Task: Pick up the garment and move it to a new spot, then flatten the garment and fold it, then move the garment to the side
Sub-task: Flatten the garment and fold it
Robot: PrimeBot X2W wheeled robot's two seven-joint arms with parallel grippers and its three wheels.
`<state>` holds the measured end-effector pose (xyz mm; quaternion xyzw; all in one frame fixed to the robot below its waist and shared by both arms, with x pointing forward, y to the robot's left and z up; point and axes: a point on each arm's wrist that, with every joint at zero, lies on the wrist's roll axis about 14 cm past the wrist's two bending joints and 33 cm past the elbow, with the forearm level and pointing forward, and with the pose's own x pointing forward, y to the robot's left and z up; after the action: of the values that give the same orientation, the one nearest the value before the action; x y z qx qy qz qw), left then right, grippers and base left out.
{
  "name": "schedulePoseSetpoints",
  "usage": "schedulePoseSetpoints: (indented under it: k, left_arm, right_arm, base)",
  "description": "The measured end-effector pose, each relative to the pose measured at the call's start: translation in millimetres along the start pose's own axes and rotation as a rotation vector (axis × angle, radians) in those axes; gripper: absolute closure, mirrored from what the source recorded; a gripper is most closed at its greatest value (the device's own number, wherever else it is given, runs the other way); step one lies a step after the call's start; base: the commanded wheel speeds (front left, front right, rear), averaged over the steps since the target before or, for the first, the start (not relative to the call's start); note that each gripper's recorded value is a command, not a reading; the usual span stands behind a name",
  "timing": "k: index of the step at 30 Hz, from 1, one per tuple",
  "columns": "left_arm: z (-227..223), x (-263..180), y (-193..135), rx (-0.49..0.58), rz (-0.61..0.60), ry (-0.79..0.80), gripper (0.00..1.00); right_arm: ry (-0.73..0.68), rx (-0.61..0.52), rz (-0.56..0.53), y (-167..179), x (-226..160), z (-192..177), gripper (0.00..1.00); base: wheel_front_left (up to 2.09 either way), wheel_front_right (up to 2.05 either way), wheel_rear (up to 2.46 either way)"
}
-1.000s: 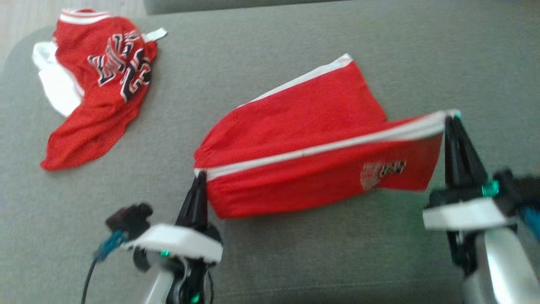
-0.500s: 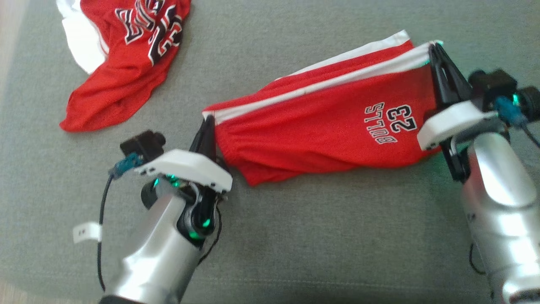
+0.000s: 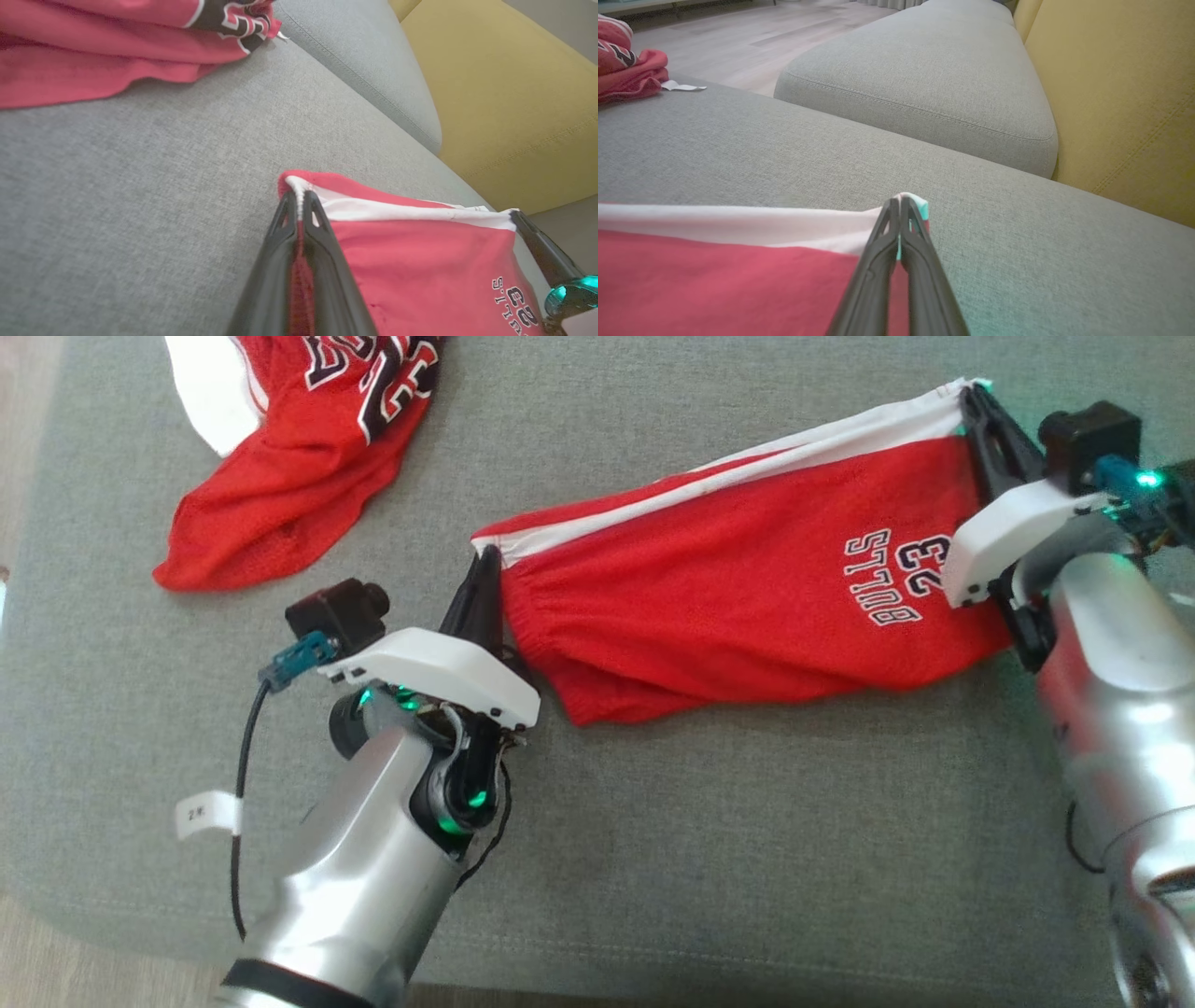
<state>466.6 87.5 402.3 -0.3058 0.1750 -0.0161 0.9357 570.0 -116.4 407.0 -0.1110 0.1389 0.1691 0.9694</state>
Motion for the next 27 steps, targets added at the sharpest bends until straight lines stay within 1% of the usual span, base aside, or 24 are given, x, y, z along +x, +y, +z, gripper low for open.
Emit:
schedulePoseSetpoints:
  k: [1,2,3,4,9,14,18,21,25,27]
  left_arm:
    - [1.3,-0.1,-2.3,-0.002,-0.008,-0.004,0.53]
    - [3.4,-0.1,-6.4,-0.006,-0.024,-0.011,0.29]
    - [5.8,-0.2,-10.8,-0.010,-0.041,-0.018,0.00]
    - [8.3,-0.7,-14.8,-0.009,-0.054,-0.026,0.00]
    - [19.2,-10.5,-33.8,0.062,-0.130,-0.080,0.00]
    - [24.4,-30.7,-33.2,0.124,-0.139,-0.135,0.00]
    - [35.4,-49.4,-29.5,0.164,-0.127,-0.195,0.00]
    - [42.6,-64.8,-27.4,0.179,-0.118,-0.234,0.00]
    - [39.1,-83.2,-26.4,0.208,-0.119,-0.246,0.00]
    - [38.0,-89.8,-27.1,0.217,-0.121,-0.251,0.00]
  right_arm:
    - [0.001,-0.006,0.000,-1.2,1.3,0.4,1.00]
    - [0.002,-0.009,-0.001,-2.8,2.6,1.2,0.80]
    - [0.001,-0.010,-0.002,-3.6,4.0,3.0,0.52]
    - [0.000,-0.014,0.000,-3.4,5.2,5.1,0.00]
    - [-0.016,-0.009,-0.002,-6.5,6.2,15.5,0.00]
    - [-0.060,0.010,-0.049,-28.1,-1.2,34.8,0.00]
    - [-0.065,0.049,-0.060,-30.2,-11.6,40.6,0.00]
    - [0.032,0.087,-0.054,-24.7,-24.5,20.3,0.00]
    - [0.204,0.127,-0.032,-13.5,-46.5,-16.9,0.00]
    - [0.267,0.147,-0.019,-9.1,-54.9,-28.8,0.00]
  base:
    - [0.00,0.00,0.00]
    - [0.00,0.00,0.00]
    - [0.00,0.00,0.00]
    - [0.00,0.00,0.00]
    - [0.00,0.00,0.00]
    - [0.00,0.00,0.00]
    - [0.00,0.00,0.00]
    - [0.00,0.00,0.00]
    - [0.00,0.00,0.00]
    - [0.00,0.00,0.00]
